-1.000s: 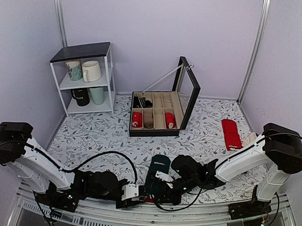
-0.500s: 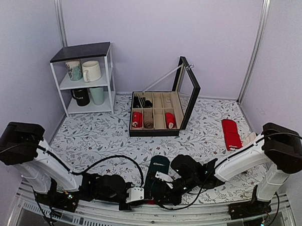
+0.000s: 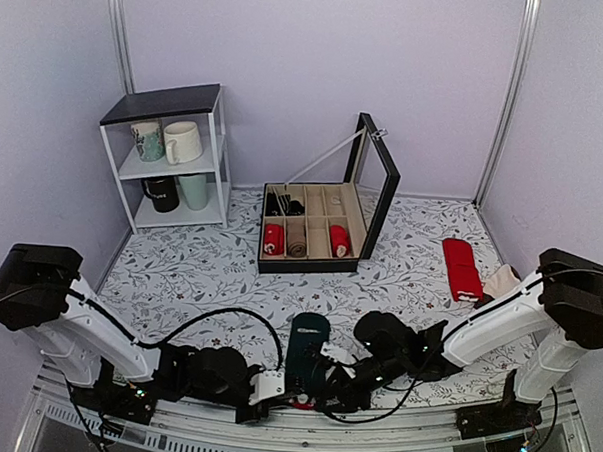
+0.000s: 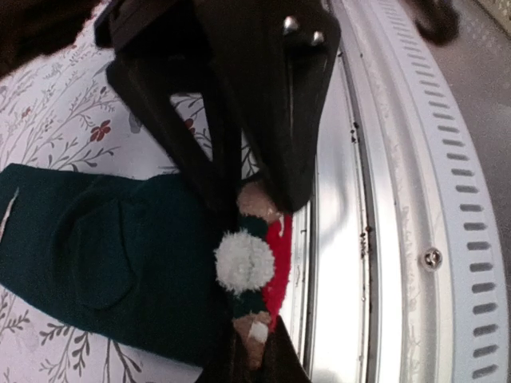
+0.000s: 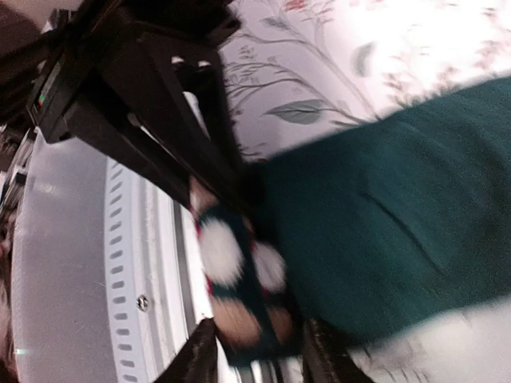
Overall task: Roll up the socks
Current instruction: Roll the sock at the center of the board.
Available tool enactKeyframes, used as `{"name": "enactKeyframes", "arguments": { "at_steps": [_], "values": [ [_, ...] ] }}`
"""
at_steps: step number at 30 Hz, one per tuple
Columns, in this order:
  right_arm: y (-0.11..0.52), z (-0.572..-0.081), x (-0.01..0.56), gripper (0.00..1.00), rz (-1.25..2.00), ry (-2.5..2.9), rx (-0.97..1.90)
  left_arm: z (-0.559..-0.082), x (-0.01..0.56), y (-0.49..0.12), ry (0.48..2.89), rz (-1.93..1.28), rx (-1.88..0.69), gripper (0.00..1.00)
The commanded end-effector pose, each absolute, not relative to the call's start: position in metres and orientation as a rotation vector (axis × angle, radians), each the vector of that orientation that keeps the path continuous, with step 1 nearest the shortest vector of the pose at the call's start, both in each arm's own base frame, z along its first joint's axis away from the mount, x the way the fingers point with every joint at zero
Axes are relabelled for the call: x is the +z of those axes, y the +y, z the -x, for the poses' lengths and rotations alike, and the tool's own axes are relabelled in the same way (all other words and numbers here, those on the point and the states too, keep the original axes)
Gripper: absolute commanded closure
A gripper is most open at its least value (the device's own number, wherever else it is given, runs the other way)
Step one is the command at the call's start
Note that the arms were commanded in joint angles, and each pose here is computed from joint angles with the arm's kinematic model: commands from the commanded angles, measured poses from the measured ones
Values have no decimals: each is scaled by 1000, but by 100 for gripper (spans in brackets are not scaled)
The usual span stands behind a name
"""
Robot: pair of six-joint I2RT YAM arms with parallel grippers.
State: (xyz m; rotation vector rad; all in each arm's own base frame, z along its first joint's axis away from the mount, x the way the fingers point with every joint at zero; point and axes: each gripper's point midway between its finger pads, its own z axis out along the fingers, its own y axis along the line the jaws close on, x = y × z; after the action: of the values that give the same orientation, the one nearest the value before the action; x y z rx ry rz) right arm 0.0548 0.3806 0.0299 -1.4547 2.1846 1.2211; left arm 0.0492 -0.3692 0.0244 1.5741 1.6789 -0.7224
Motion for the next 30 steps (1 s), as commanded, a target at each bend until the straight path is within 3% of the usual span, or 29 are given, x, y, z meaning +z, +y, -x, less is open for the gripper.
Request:
{"name": "enactKeyframes", "arguments": {
  "at_steps": [1, 7, 16, 30],
  "values": [
    [367, -82, 65, 59, 1282, 1997, 1124, -54, 19, -353, 1835, -1486, -813, 100],
    [354, -78, 111, 51, 1305, 1587, 1074, -66, 0, -341, 2022, -1413, -868, 100],
    [380, -60, 82, 50, 1518, 1453, 790, -56, -33, -338, 2182, -1444, -904, 100],
    [392, -64, 45, 53, 1614, 1477, 700, -55, -39, -335, 2213, -1441, -912, 100]
  ]
}}
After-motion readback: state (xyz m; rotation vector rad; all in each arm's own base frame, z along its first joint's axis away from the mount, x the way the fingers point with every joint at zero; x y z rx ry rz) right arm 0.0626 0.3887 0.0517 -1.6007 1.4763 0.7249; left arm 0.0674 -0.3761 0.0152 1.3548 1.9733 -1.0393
